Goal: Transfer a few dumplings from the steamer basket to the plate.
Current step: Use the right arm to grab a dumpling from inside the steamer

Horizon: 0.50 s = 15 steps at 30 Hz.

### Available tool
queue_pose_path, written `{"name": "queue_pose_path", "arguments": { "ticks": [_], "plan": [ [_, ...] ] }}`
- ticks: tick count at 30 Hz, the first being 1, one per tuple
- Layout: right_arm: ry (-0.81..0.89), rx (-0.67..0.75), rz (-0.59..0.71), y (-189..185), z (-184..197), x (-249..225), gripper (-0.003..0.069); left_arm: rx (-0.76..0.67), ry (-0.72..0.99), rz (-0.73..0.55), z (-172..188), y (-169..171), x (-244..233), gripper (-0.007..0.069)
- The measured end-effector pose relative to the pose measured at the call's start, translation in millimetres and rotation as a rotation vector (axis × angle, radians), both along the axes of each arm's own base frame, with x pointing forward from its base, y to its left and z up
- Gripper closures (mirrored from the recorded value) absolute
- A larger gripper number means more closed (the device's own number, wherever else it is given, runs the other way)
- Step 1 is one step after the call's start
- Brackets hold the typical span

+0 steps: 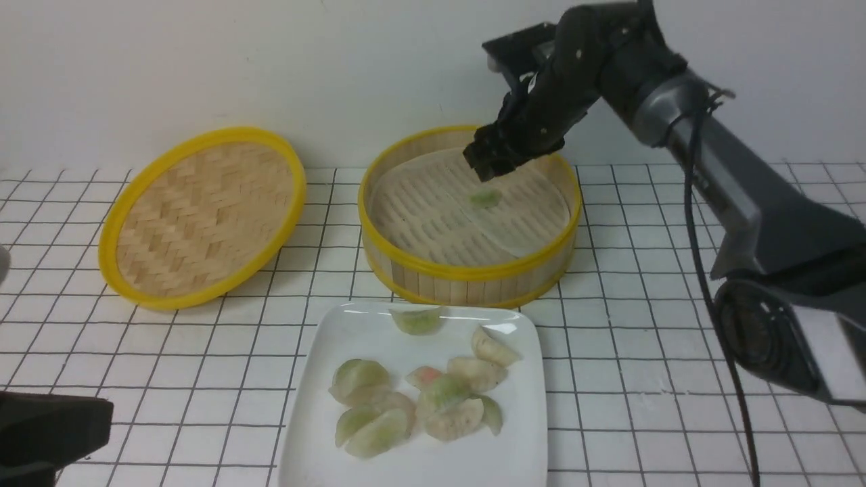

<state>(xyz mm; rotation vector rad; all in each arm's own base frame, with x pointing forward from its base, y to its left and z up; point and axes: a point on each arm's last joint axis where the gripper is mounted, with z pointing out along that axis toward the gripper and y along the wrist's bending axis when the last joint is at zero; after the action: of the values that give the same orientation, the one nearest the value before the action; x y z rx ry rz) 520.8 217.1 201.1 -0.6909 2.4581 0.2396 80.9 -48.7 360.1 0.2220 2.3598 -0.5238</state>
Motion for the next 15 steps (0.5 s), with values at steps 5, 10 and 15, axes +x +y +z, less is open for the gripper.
{"name": "queue_pose_path", "arguments": {
  "ticks": [5,10,15],
  "plan": [
    [-0.022,-0.001,0.004,3.7,-37.2,10.7,0.0102,-0.011,0.026,0.023,-1.0,0.6,-1.0,0.0631],
    [-0.085,-0.014,0.053,5.2,-37.8,14.5,0.0089,-0.003,0.028,0.031,-1.4,1.6,-0.8,0.0631],
    [-0.096,-0.024,0.098,6.8,-40.3,14.4,0.0148,0.001,0.032,0.057,-1.7,3.2,-0.1,0.0631]
  ]
}}
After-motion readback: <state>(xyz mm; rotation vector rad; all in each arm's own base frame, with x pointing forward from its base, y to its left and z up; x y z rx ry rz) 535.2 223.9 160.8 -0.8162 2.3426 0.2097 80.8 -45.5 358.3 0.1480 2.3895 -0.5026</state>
